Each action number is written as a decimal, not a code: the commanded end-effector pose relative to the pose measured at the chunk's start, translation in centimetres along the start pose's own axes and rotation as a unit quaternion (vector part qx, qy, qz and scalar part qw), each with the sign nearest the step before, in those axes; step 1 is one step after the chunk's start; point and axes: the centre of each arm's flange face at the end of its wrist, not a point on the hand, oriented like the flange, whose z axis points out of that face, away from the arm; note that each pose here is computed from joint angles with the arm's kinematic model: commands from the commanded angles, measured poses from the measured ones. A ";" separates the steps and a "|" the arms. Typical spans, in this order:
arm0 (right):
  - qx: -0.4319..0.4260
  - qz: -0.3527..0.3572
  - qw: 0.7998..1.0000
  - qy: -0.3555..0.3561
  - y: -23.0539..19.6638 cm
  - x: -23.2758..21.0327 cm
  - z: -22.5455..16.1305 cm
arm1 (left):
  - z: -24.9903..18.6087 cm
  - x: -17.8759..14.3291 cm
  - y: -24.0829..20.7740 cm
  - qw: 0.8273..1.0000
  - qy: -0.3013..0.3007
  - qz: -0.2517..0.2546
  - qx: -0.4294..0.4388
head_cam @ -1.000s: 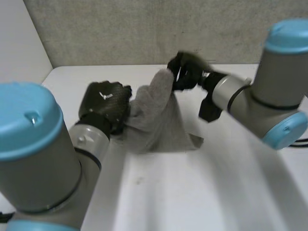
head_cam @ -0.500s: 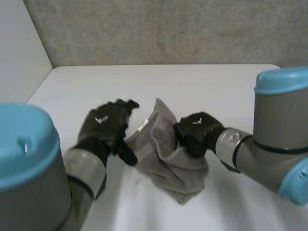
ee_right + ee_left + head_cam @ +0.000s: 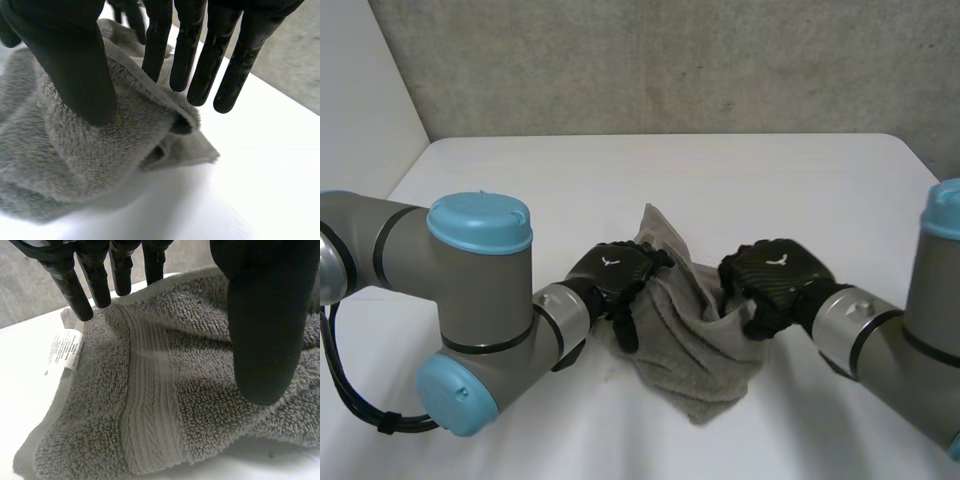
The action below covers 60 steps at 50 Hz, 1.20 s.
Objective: Fold the towel.
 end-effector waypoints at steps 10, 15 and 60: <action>0.021 0.005 0.999 0.037 -1.4 3.0 0.1 | 0.8 0.1 -0.2 1.000 -0.003 0.005 0.027; 0.021 0.004 0.999 0.037 -1.4 3.0 0.1 | 1.1 0.2 0.1 0.999 0.000 0.015 0.030; 0.405 -0.175 0.867 0.230 -17.0 7.9 5.3 | 0.8 -7.0 -18.1 0.887 -0.251 0.131 0.364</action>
